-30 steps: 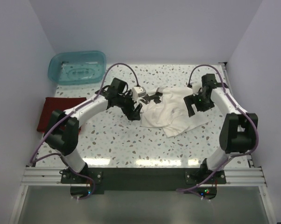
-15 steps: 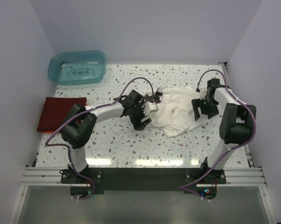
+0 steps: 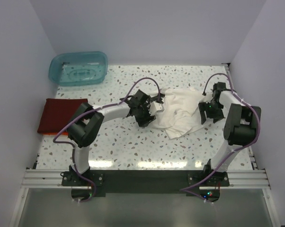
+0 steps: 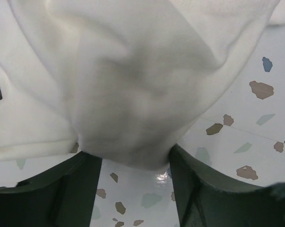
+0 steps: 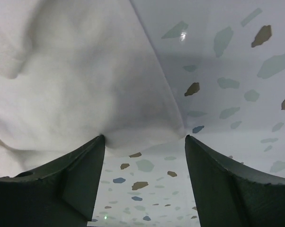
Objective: Fold and stack the t-shirts
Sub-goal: Flatten the tshirt out
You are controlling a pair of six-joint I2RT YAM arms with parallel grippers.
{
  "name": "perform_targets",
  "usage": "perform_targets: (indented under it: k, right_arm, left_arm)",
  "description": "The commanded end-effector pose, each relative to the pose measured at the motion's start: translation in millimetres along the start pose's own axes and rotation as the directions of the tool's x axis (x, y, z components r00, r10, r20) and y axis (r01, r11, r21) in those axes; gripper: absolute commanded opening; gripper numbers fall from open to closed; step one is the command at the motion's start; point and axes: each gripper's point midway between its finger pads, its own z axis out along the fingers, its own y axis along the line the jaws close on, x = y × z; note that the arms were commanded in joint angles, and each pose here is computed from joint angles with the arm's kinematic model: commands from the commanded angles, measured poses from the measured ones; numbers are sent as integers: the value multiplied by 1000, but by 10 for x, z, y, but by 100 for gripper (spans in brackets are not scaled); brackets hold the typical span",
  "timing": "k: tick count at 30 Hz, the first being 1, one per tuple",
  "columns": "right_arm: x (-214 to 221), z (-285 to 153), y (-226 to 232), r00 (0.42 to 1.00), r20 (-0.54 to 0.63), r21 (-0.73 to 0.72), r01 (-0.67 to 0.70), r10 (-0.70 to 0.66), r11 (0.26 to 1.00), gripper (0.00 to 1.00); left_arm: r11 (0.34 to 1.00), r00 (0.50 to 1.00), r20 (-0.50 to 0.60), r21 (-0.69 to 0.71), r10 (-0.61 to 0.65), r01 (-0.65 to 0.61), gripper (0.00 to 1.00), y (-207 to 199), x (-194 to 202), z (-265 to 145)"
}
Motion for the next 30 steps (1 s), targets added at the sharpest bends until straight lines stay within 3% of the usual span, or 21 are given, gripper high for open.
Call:
perform_targets:
  k: [1, 3, 8, 13, 21, 23, 24, 25, 29, 30]
  right_arm:
    - [-217, -271, -171, 995, 88, -2, -38, 38, 999, 71]
    - [-248, -349, -220, 993, 109, -20, -45, 47, 999, 68]
    - [-260, -245, -184, 996, 75, -65, -37, 42, 997, 62]
    - [-187, -72, -95, 998, 28, -112, -51, 55, 992, 52]
    - [33, 140, -62, 1000, -18, -72, -15, 14, 997, 47]
    - [109, 225, -72, 999, -35, -40, 11, -13, 999, 36]
    - [146, 274, -77, 998, -53, -38, 14, -16, 999, 11]
    - [152, 277, -81, 998, -61, -39, 20, -22, 999, 0]
    - [77, 160, -184, 998, -32, 3, 55, -55, 998, 0]
    - [57, 116, -213, 998, -17, 17, 66, -66, 998, 0]
  left_arm:
    - [1000, 1000, -25, -3, 9, -9, 56, 9, 39, 38]
    - [1000, 1000, -26, -4, 5, -5, 46, 8, 42, 35]
    - [1000, 1000, -27, 23, -10, 10, 35, -25, 23, 70]
    - [1000, 1000, -27, 23, -11, 12, 34, -17, 0, 64]
    - [999, 999, -26, 26, -34, 35, 33, -21, -18, 53]
    - [998, 999, -3, 50, -40, 40, 27, -45, -112, 8]
    - [996, 999, -12, 72, -52, 53, 20, -74, -110, -47]
    - [994, 998, -2, 89, -67, 67, 17, -86, -157, -105]
    - [969, 969, 154, 185, -194, 164, 1, 41, -593, -727]
    - [953, 948, 167, 183, -271, 240, 0, 207, -557, -914]
